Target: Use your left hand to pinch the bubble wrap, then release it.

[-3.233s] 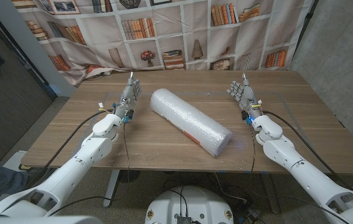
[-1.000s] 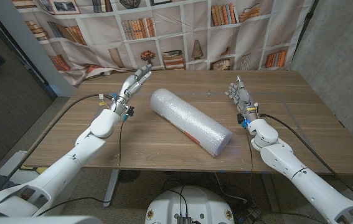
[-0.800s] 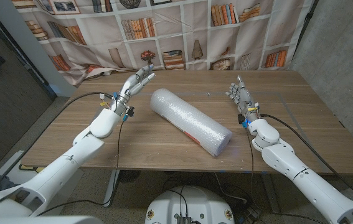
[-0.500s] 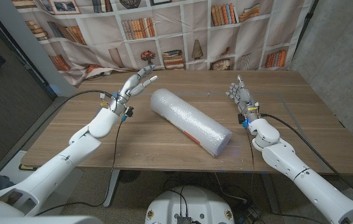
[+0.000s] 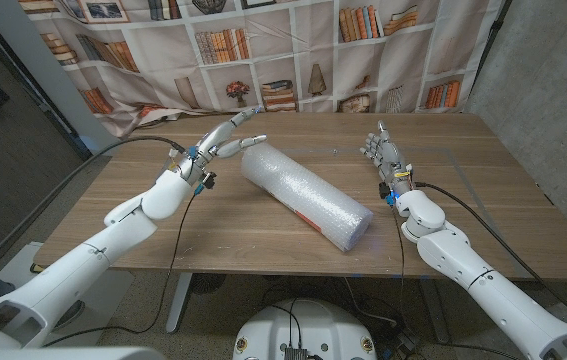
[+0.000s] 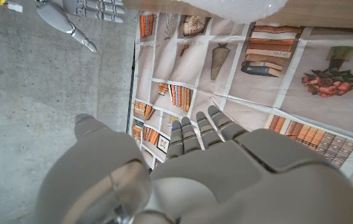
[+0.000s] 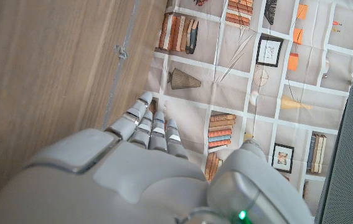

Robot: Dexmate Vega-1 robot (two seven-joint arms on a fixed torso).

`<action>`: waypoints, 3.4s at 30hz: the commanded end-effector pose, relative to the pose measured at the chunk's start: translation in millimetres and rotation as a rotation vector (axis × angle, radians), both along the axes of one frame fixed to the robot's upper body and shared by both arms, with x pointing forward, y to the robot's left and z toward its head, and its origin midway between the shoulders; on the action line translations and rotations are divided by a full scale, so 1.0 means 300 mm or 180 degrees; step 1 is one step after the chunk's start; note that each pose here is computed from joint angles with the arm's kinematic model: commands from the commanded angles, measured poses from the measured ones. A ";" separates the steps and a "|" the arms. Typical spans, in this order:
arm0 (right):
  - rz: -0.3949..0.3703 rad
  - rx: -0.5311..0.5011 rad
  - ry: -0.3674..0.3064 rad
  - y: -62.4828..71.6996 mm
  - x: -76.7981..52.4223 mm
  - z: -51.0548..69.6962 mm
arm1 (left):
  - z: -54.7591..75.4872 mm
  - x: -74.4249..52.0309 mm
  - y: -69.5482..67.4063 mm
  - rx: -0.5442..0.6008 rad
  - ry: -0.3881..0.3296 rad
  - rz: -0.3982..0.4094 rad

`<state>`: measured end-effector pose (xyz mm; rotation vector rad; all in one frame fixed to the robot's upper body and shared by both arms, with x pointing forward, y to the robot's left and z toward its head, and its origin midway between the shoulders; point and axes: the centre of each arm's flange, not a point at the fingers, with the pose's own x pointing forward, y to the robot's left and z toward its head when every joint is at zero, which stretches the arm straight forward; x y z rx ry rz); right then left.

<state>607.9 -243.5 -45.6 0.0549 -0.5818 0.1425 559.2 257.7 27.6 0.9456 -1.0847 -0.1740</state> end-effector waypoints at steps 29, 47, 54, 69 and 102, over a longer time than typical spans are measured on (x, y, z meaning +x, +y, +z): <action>0.0051 -0.0049 0.0029 -0.004 0.003 0.028 | 0.084 -0.133 -0.127 0.1665 -0.0592 0.0783; 0.0088 -0.0109 0.0030 -0.014 -0.013 0.027 | 0.108 -0.187 -0.229 0.2486 -0.0747 0.1029; 0.0093 -0.0112 0.0055 -0.015 -0.016 0.021 | 0.123 -0.183 -0.257 0.2714 -0.0668 0.0932; 0.0105 -0.0129 0.0091 -0.013 -0.021 0.015 | 0.127 -0.161 -0.340 0.3199 -0.0685 0.0930; 0.0104 -0.0058 0.0201 -0.042 -0.028 -0.024 | 0.155 -0.039 -0.457 0.3908 -0.0277 0.0990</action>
